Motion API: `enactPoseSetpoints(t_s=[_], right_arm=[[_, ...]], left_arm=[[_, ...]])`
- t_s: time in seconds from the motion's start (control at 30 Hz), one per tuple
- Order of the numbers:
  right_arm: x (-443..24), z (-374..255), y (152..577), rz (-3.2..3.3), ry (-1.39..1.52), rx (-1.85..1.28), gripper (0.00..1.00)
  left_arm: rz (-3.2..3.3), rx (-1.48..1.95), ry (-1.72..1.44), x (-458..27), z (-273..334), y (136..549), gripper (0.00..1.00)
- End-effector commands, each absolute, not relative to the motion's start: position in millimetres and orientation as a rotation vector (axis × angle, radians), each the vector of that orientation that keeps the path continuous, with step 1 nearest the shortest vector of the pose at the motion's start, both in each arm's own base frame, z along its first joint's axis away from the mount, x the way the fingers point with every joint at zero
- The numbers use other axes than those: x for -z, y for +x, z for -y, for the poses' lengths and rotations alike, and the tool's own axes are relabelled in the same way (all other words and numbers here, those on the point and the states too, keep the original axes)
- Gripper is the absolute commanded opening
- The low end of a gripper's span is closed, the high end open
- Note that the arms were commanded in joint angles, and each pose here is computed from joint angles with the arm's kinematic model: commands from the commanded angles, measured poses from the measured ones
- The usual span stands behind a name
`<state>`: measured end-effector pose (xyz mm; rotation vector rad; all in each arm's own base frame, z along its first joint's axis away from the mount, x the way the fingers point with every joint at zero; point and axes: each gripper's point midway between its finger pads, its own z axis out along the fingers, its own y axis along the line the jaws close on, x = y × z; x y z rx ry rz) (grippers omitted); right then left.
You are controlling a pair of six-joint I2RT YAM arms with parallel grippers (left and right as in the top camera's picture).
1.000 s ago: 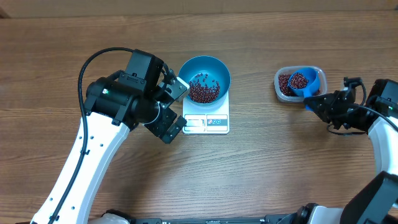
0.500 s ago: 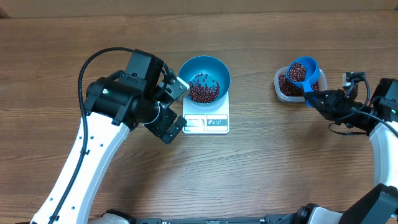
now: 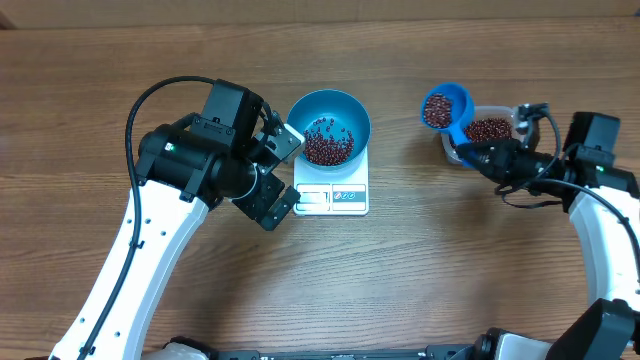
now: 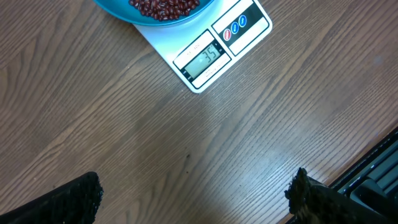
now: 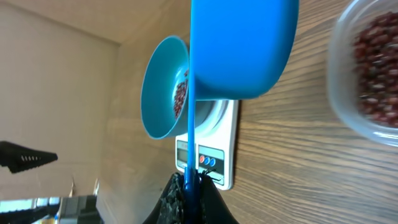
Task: Scoop item into bowl and weigh 150g on scale
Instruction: 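Lift the bean-filled scoop out of the tub with the right gripper, then carry the filled scoop with the right gripper over the teal bowl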
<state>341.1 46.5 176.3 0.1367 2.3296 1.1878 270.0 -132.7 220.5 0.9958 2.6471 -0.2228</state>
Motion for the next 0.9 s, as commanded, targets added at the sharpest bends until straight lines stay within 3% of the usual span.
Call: enactPoseSetpoints(t_s=[0.0, 0.4, 0.87], right_arm=[[-207.6, -63.7, 345.1, -2.261, -0.004, -1.193, 0.04], [-228.9, -118.7, 346.9, -2.268, -0.223, -1.174, 0.04], [-219.9, -157.0, 345.3, -2.309, -0.332, -1.074, 0.04]], left_arm=[[-2.622, 0.243, 1.019, -223.4, 133.9, 267.9, 1.0], [-2.622, 0.243, 1.019, -223.5, 134.0, 268.0, 0.99], [-2.622, 0.243, 1.019, -223.4, 133.9, 267.9, 1.0]])
